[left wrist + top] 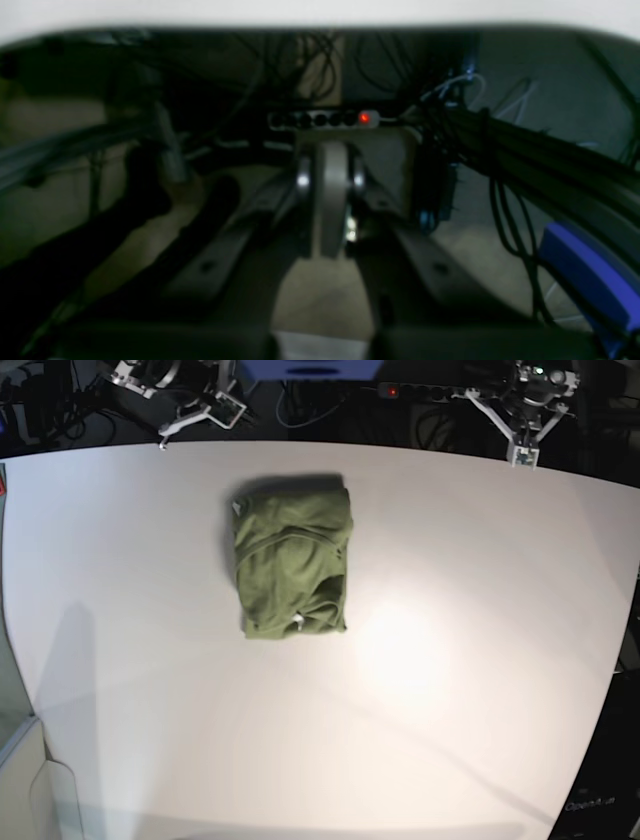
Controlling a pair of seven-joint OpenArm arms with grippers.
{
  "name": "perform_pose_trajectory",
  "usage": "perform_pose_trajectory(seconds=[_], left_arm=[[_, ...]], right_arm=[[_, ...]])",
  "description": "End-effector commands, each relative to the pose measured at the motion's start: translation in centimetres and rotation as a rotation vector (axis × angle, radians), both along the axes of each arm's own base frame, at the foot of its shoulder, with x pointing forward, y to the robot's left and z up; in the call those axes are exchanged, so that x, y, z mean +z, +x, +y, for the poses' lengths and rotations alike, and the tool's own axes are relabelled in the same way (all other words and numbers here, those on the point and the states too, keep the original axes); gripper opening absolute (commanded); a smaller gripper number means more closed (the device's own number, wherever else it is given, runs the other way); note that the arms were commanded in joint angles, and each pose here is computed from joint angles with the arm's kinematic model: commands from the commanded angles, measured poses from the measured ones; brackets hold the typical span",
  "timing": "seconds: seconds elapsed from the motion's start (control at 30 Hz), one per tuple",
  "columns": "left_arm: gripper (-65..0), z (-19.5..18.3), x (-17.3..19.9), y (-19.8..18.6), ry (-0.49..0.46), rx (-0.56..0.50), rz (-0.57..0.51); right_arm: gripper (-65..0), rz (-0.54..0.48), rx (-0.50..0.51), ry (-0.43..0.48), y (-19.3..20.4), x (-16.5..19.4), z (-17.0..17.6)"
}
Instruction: Fold the T-shirt properly
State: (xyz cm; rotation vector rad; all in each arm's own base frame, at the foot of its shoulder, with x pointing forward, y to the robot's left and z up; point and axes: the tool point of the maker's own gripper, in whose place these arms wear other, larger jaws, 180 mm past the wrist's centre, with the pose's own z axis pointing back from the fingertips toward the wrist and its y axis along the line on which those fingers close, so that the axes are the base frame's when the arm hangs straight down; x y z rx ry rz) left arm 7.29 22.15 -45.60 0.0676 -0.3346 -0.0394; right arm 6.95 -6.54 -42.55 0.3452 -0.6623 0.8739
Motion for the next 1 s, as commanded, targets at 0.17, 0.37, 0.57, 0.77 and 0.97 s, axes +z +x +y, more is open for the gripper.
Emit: perform_pose_trajectory(seconds=[0.17, 0.37, 0.57, 0.77, 0.97], left_arm=[[-62.8, -0.9, -4.6, -1.3, -0.093, 0.049, 0.02], [-62.8, -2.3, -9.2, -2.8, -0.154, 0.068, 0.014], [-62.8, -4.9, -13.6, -4.3, -0.202, 0.028, 0.047], [-62.8, -6.9, -16.9, -5.2, -0.279, 0.05, 0.069], [-62.8, -7.8, -18.9, -4.3, -0.368, 0.12, 0.108]], right_arm=[[-65.0, 0.088, -0.077, 0.023, -2.7, -4.1, -1.7], [-65.0, 0.157, -0.211, 0.017, -4.1, -8.4, -4.1], [-65.0, 0.246, -0.299, -0.006, -5.6, -13.4, -6.2], [-65.0, 0.363, -0.424, -0.013, -7.2, -18.4, -7.3], [-65.0, 0.423, -0.748, 0.02, -6.5, -21.1, -9.8]])
